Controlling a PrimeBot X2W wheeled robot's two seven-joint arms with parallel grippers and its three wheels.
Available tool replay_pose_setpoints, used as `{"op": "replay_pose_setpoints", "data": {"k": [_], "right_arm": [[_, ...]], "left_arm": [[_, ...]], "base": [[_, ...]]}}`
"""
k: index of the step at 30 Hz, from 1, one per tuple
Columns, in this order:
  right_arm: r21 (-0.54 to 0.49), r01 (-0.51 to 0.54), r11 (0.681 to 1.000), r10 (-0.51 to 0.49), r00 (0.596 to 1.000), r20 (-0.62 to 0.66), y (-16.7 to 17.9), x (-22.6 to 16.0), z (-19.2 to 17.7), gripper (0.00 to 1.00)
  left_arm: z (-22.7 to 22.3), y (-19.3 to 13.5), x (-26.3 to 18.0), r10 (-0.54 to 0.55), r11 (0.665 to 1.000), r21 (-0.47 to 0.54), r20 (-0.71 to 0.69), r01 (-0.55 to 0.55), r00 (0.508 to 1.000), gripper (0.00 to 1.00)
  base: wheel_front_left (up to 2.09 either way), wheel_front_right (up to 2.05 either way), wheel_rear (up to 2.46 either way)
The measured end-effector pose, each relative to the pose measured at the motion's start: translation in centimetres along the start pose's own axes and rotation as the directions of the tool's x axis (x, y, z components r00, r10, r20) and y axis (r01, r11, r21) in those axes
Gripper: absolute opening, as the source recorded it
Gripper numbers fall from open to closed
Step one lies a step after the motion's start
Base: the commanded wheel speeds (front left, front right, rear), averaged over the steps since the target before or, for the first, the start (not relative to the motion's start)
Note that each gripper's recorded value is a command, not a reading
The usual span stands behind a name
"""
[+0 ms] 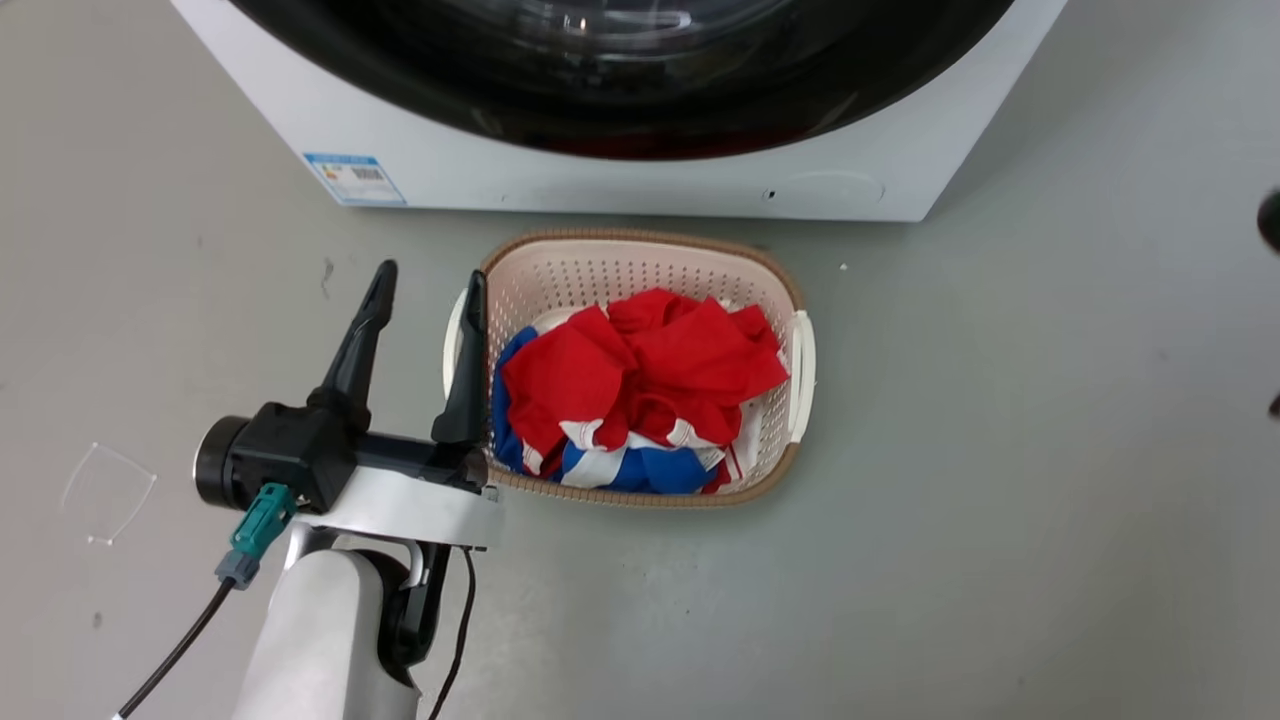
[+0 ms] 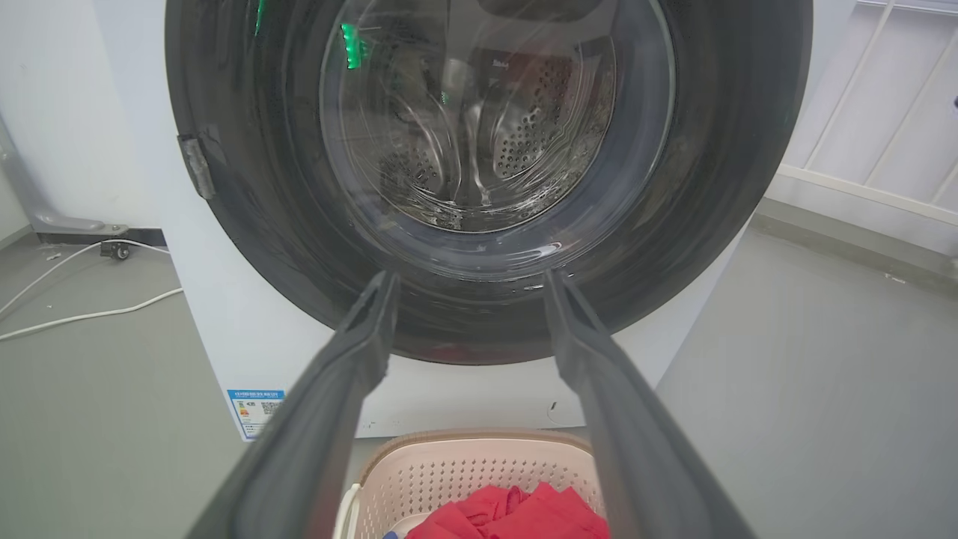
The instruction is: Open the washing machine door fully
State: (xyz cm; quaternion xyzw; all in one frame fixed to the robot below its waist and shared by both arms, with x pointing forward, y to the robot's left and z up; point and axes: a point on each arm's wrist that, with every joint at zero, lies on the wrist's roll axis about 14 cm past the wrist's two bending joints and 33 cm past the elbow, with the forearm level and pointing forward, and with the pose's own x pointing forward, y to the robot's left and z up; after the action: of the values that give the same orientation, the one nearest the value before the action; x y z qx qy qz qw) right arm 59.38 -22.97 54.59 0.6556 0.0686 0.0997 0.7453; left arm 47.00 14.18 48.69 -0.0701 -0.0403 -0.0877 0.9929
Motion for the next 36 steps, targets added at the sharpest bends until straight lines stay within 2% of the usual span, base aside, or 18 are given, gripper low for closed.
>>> {"op": "replay_pose_setpoints", "data": {"k": [4,11,19,29,36], "right_arm": [[-0.045,0.016,0.999,-0.021,0.994,-0.103,0.2,3.0,-2.1,0.0],[-0.109,0.044,0.993,-0.066,0.976,-0.206,0.0,7.4,-4.4,0.0],[-0.16,0.077,0.984,-0.118,0.959,-0.258,-1.2,10.9,-6.4,0.0],[-0.175,0.088,0.981,-0.142,0.934,-0.329,-1.7,12.0,-7.6,0.0],[-0.181,0.07,0.981,-0.14,0.901,-0.411,-1.2,10.1,-8.5,0.0]], "left_arm": [[-0.5,0.2,0.5,-0.001,1.0,-0.002,-0.004,0.001,1.0,1.0],[-1.2,0.4,1.5,-0.005,1.0,0.001,-0.005,0.005,1.0,1.0],[-2.8,0.9,2.3,-0.001,1.0,0.0,-0.028,0.001,1.0,1.0],[-3.8,0.9,2.9,-0.008,1.0,-0.003,-0.043,0.008,0.999,1.0],[-2.9,0.5,2.9,-0.017,1.0,-0.002,-0.026,0.017,1.0,1.0]], "base": [[0.0,0.0,0.0],[0.0,0.0,0.0],[0.0,0.0,0.0],[0.0,0.0,0.0],[0.0,0.0,0.0]]}}
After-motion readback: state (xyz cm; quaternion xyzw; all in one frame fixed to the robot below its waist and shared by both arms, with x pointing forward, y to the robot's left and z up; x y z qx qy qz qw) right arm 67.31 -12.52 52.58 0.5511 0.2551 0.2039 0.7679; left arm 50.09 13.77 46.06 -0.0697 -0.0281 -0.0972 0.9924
